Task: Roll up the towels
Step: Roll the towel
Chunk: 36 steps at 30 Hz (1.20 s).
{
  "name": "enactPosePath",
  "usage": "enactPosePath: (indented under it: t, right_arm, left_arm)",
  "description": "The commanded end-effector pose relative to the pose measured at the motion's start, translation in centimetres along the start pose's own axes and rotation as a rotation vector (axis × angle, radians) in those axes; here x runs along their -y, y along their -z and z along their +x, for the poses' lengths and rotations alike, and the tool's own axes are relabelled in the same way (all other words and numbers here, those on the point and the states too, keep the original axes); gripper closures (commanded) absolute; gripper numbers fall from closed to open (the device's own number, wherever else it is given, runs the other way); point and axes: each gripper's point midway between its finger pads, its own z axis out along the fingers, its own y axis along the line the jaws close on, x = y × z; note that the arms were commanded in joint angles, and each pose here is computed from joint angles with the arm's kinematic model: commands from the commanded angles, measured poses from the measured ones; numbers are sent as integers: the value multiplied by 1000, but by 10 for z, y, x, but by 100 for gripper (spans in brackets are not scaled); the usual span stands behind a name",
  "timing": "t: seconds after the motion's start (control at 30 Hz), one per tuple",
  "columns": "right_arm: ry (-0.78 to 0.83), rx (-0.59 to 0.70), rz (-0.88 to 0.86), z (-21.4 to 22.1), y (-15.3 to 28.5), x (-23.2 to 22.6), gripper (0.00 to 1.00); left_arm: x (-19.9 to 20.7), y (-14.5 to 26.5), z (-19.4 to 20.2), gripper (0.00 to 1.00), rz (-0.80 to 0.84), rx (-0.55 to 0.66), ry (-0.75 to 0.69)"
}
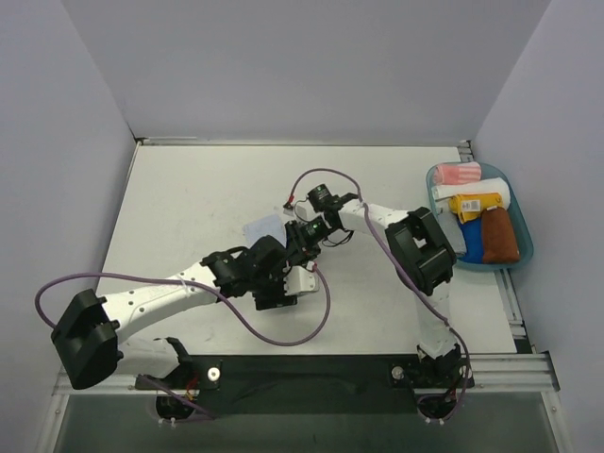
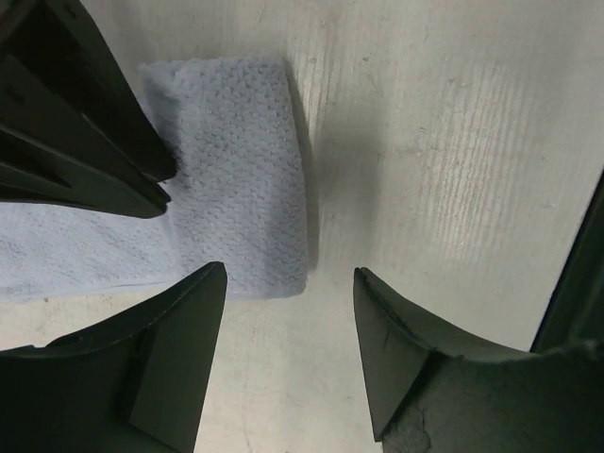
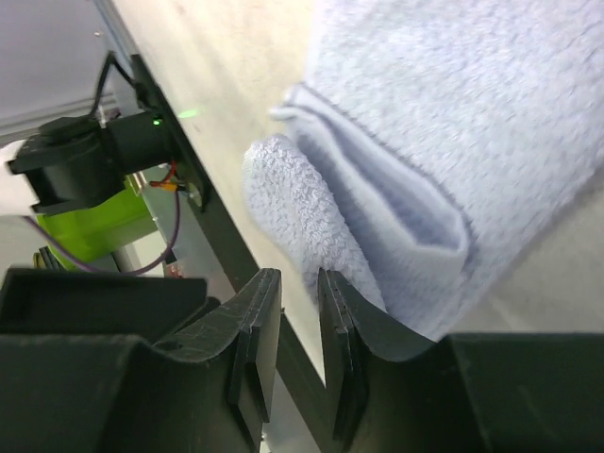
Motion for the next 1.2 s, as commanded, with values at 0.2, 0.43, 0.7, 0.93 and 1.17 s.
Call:
enactPosePath:
  t: [0.2, 0.43, 0.7, 0.93, 1.17]
  right_arm:
    - [55, 18, 48, -22, -4, 3, 75]
    - [-47, -37, 51, -17, -27, 30, 76]
    - [-71, -42, 120, -15, -34, 53, 79]
    - [-219, -67, 173, 10, -34, 68, 81]
    - [-234, -64, 146, 4, -34, 62, 84]
  left_arm:
    - [-33, -5, -24, 33, -142, 26, -51]
    - [-26, -31, -12, 32, -78, -42, -79]
    - [-56, -24, -20, 32, -123, 6, 0]
    - [-63, -9, -9, 33, -30, 28, 55]
    - [-56, -21, -7, 32, 79, 32, 116]
